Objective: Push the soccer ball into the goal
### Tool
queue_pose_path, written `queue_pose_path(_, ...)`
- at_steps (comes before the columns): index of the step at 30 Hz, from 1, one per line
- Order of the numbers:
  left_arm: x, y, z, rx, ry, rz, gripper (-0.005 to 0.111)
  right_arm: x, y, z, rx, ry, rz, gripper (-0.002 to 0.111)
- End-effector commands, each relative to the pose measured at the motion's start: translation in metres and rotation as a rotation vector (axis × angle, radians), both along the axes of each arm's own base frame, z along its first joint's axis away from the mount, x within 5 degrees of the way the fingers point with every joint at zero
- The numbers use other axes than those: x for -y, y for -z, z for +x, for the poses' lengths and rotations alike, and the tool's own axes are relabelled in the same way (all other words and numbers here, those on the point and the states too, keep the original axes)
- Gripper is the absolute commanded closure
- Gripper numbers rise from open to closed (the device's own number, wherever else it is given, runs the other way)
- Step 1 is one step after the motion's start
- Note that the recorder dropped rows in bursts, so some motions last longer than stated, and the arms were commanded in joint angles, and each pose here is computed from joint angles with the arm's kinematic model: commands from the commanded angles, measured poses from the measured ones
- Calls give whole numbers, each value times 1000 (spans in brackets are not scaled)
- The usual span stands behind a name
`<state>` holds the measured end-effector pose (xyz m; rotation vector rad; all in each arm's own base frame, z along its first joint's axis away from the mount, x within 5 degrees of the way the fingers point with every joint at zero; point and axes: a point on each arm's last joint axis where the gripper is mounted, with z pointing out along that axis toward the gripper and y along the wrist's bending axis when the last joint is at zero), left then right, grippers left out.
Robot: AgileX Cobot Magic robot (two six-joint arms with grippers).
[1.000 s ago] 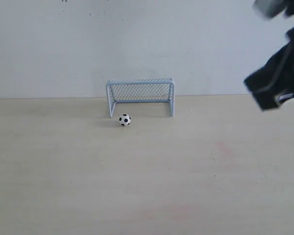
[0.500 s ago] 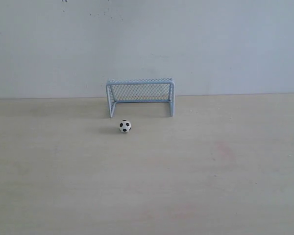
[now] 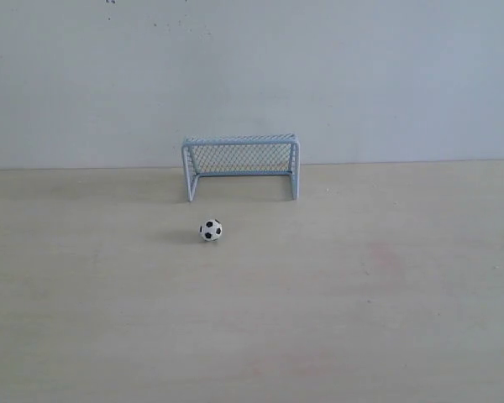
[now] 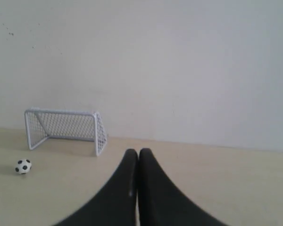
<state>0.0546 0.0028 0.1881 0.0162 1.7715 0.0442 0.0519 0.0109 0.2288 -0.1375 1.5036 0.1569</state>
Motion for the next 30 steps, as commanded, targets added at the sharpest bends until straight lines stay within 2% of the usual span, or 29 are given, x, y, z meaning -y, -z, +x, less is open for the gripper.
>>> queue_pose_path(1, 0, 1, 0, 2, -1, 2, 102, 2, 16, 4, 9, 24, 59, 108)
queue_pose_path(3, 0, 1, 0, 2, -1, 2, 102, 0, 22, 4, -65, 5, 73, 108)
queue_pose_path(7, 0, 1, 0, 2, -1, 2, 102, 0, 23, 4, -76, 3, 123, 108)
queue_pose_path(12, 0, 1, 0, 2, -1, 2, 102, -1, 25, 3, -101, -3, 118, 108)
queue_pose_path(21, 0, 1, 0, 2, -1, 2, 102, -3, 45, 0, -297, -34, -49, 108)
queue_pose_path(30, 0, 1, 0, 2, -1, 2, 102, 0, 45, 1, -325, 16, 74, 108)
